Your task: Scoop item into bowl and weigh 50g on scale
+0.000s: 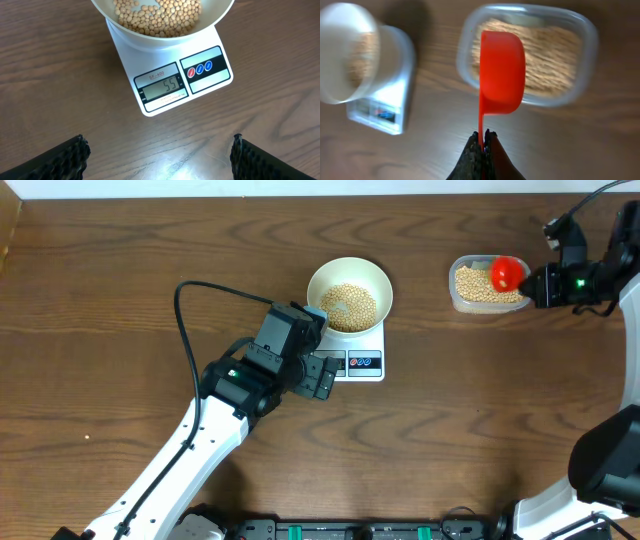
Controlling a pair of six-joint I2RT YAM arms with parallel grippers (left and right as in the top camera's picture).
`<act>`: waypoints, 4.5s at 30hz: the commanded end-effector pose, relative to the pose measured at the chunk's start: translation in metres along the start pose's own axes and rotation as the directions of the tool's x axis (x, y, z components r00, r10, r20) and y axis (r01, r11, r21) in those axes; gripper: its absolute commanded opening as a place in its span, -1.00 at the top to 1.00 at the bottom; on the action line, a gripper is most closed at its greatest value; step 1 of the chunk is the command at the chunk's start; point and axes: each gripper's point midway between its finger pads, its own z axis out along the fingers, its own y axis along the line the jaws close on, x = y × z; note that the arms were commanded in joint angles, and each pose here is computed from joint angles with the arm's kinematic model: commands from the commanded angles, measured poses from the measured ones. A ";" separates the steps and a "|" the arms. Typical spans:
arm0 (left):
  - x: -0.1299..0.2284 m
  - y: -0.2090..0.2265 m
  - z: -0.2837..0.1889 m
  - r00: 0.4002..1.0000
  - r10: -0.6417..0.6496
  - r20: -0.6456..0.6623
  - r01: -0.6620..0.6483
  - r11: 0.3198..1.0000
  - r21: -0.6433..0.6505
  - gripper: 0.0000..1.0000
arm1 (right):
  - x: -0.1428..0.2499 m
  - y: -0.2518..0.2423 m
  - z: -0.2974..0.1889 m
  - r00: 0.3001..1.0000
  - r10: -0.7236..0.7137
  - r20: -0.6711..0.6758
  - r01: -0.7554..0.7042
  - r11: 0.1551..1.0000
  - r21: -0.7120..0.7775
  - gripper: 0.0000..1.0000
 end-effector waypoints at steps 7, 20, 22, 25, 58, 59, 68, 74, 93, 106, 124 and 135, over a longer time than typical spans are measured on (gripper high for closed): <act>-0.001 0.004 -0.002 1.000 0.000 0.007 0.000 1.000 -0.018 -0.85 | -0.004 -0.030 -0.001 0.997 0.009 -0.079 0.025 0.906 0.422 0.97; -0.001 0.004 -0.002 1.000 0.000 0.007 0.000 1.000 -0.018 -0.85 | -0.033 -0.013 -0.004 0.980 -0.159 -0.118 0.197 0.735 0.648 0.98; -0.001 0.004 -0.002 1.000 0.000 0.007 0.000 1.000 -0.018 -0.85 | -0.035 -0.010 -0.003 0.978 -0.174 -0.118 0.209 0.735 0.646 0.98; -0.001 0.004 -0.002 1.000 0.000 0.007 0.000 1.000 -0.018 -0.85 | -0.041 0.005 0.007 0.969 -0.223 -0.102 0.240 0.777 0.581 0.98; -0.001 0.004 -0.002 1.000 0.000 0.007 0.000 1.000 -0.018 -0.85 | -0.024 0.230 0.141 0.665 -0.746 0.036 0.741 0.653 -0.155 0.98; -0.001 0.004 -0.002 1.000 0.000 0.007 0.000 1.000 -0.018 -0.85 | -0.022 0.230 0.145 0.660 -0.750 0.031 0.745 0.649 -0.156 0.98; -0.001 0.004 -0.002 1.000 0.000 0.007 0.000 1.000 -0.018 -0.85 | -0.017 0.228 0.175 0.627 -0.779 0.003 0.770 0.620 -0.151 0.98; -0.001 0.004 -0.002 1.000 0.000 0.007 0.000 1.000 -0.018 -0.85 | -0.015 0.226 0.180 0.622 -0.783 -0.014 0.775 0.617 -0.137 0.98; -0.001 0.004 -0.002 1.000 0.000 0.007 0.000 1.000 -0.018 -0.85 | 0.014 0.243 0.178 0.609 -0.791 -0.061 0.761 0.604 -0.236 0.98; -0.001 0.004 -0.002 1.000 0.000 0.007 0.000 1.000 -0.018 -0.85 | 0.021 0.251 0.170 0.657 -0.753 -0.031 0.705 0.629 -0.327 0.98; -0.001 0.004 -0.002 1.000 0.000 0.007 0.000 1.000 -0.018 -0.85 | 0.024 0.260 0.162 0.699 -0.716 0.001 0.653 0.637 -0.409 0.97; -0.001 0.004 -0.002 1.000 0.000 0.007 0.000 1.000 -0.018 -0.85 | 0.033 0.262 0.162 0.689 -0.724 -0.032 0.650 0.637 -0.414 0.98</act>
